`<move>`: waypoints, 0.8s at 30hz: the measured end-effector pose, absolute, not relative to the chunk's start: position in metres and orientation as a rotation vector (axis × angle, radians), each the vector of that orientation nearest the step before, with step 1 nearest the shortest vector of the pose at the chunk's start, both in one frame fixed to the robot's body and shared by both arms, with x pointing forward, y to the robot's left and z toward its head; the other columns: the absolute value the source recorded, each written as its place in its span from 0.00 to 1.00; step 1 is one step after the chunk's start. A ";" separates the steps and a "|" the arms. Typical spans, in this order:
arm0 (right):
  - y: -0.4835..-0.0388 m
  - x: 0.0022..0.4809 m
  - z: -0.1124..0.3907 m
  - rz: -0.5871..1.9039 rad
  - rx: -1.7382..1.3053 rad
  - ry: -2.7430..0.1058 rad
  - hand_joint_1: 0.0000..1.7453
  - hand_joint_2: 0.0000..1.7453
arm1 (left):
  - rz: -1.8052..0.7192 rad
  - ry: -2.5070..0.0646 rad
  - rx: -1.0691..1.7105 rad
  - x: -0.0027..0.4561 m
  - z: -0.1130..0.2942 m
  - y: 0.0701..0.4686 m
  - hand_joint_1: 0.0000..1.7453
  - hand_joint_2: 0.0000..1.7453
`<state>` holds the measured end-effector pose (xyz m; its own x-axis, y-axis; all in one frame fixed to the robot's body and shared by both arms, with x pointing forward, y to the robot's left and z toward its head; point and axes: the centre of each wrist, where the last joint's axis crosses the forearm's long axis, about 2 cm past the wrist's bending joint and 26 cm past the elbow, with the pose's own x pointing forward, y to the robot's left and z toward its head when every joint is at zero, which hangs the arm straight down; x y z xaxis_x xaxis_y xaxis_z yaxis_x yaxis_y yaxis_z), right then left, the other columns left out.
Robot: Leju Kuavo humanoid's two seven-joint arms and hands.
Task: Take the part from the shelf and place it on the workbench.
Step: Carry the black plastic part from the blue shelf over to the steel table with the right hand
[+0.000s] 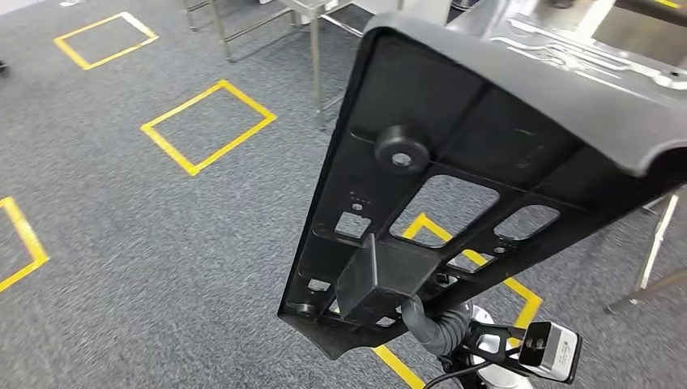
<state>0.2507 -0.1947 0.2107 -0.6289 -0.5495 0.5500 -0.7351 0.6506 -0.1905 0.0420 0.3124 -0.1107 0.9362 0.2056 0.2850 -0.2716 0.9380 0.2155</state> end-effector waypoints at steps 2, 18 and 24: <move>-0.195 0.251 0.211 0.557 1.005 -2.420 1.00 1.00 | 0.248 -0.263 0.257 0.042 -0.111 0.313 0.00 0.00; -0.196 0.260 0.211 0.536 1.052 -2.409 1.00 1.00 | 0.250 -0.292 0.227 0.044 -0.111 0.311 0.00 0.00; -0.200 0.258 0.208 0.528 1.034 -2.412 1.00 1.00 | 0.253 -0.336 0.190 0.047 -0.111 0.311 0.00 0.00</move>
<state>0.2576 -0.1997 0.2079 -0.6112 -0.5706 0.5485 -0.7476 0.6436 -0.1637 0.0470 0.3106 -0.1105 0.9130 0.2130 0.3480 -0.2757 0.9508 0.1412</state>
